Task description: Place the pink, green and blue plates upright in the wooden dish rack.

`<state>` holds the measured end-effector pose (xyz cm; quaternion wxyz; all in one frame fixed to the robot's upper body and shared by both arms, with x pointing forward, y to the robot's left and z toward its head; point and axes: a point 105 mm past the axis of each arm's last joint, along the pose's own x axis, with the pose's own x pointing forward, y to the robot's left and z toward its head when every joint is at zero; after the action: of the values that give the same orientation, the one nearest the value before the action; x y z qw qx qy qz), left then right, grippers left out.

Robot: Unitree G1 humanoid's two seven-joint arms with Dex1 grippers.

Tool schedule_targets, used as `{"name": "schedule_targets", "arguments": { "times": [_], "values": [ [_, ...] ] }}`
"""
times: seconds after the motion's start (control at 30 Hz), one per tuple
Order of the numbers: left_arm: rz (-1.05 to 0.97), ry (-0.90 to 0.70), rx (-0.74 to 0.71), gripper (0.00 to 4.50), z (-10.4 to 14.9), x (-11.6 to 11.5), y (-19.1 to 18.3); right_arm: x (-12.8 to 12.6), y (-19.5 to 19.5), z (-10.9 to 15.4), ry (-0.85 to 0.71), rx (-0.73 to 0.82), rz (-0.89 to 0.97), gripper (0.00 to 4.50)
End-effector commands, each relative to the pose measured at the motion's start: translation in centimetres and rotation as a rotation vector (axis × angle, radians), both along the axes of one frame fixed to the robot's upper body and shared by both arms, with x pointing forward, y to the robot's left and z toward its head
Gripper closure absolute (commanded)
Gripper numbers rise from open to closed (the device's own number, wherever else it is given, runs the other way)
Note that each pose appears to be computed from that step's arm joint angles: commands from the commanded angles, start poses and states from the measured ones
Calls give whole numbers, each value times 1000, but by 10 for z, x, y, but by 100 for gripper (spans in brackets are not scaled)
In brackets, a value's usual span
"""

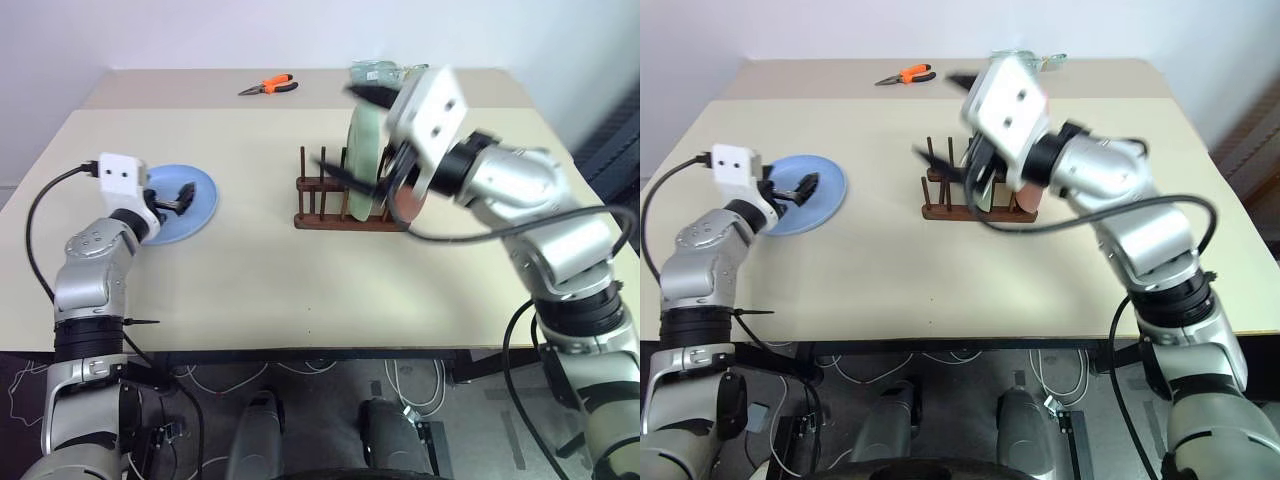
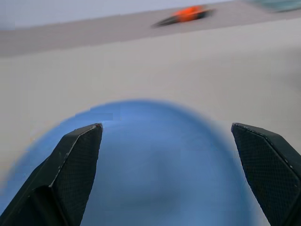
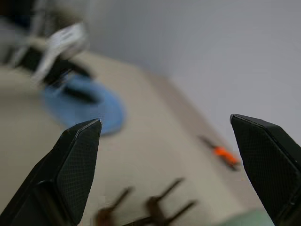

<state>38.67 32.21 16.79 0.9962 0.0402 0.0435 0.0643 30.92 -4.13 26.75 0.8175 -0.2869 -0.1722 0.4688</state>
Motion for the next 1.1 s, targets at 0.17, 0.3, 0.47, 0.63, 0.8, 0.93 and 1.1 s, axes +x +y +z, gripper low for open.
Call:
{"name": "schedule_targets", "arguments": {
  "times": [0.17,0.3,0.47,0.63,0.8,0.93,1.1],
  "values": [
    [227,95,-77,0,-9,-23,43,2,9,-17,-16,-21,18,4],
    [159,173,-288,0,-30,-22,24,1,12,-21,-13,-13,23,4],
    [156,179,-479,179,-41,-18,15,-1,12,-26,-18,-14,19,0],
    [220,146,-545,441,-39,-17,24,1,8,-32,3,-23,-6,0],
    [54,-56,-348,447,21,2,1,6,7,-29,-49,-48,-39,0],
    [-180,-236,-210,447,100,10,-51,6,21,-25,-168,-122,-9,0],
    [-367,-300,-101,447,153,1,-97,16,39,-29,-280,-202,-11,0]
  ]
}}
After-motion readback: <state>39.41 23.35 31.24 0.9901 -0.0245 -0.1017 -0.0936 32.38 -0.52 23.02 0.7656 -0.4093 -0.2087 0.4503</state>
